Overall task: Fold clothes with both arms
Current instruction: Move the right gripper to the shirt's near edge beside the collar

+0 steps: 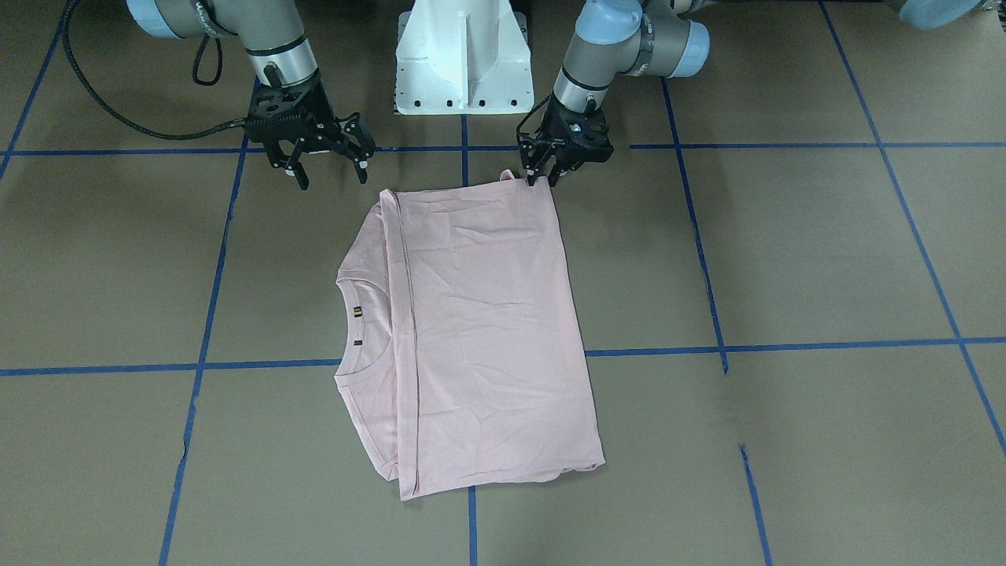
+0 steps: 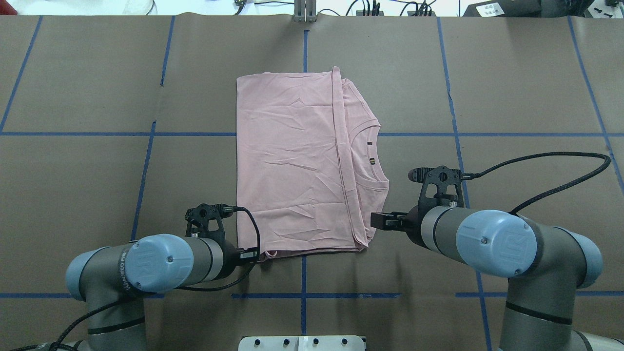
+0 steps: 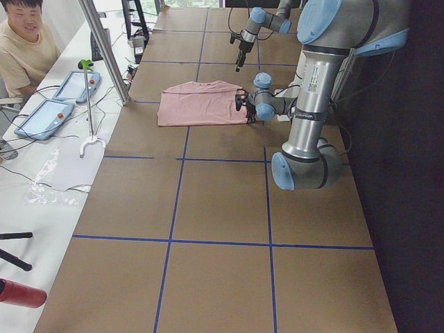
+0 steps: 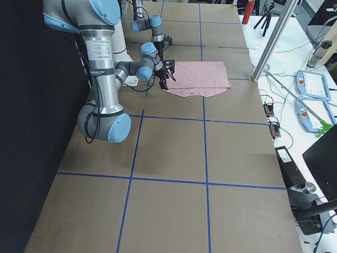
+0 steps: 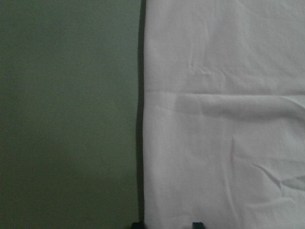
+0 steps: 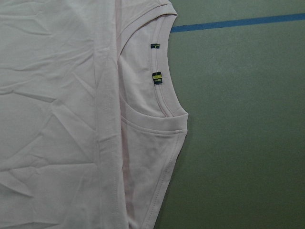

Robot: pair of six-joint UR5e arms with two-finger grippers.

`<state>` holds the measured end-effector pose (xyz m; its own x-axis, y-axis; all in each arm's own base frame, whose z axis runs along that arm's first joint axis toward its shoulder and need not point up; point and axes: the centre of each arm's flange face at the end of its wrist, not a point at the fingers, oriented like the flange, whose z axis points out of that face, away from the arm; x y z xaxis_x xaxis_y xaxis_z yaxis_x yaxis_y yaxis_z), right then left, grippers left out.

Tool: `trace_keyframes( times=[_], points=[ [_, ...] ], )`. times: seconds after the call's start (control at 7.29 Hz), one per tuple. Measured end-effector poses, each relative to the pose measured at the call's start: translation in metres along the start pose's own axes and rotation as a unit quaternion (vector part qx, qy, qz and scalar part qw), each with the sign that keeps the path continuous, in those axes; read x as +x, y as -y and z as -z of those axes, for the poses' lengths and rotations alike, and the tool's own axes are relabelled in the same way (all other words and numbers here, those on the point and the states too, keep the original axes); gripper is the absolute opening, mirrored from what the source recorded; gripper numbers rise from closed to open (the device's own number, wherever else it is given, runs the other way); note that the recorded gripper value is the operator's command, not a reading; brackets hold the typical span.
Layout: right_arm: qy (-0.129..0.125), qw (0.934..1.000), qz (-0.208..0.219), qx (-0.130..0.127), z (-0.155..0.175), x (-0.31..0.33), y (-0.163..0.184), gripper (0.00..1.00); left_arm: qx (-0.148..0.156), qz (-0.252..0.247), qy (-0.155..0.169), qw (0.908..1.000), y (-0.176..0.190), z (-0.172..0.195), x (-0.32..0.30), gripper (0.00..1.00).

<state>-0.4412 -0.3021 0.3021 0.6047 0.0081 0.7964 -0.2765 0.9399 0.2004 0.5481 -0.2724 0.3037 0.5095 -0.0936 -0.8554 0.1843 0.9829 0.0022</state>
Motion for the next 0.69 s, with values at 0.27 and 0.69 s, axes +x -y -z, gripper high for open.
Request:
trace_keyframes(
  times=[0.27,0.69],
  points=[
    [0.000,1.0000,0.000,-0.001,-0.0006,0.0000,-0.0006,1.00,-0.002,-0.001,0.000,1.0000,-0.0028,-0.0006,0.0007,0.00],
    [-0.003,1.0000,-0.006,-0.001,-0.0050,-0.0028,-0.0027,0.89,-0.002,-0.002,0.000,1.0000,-0.0034,-0.0005,-0.0006,0.00]
  ],
)
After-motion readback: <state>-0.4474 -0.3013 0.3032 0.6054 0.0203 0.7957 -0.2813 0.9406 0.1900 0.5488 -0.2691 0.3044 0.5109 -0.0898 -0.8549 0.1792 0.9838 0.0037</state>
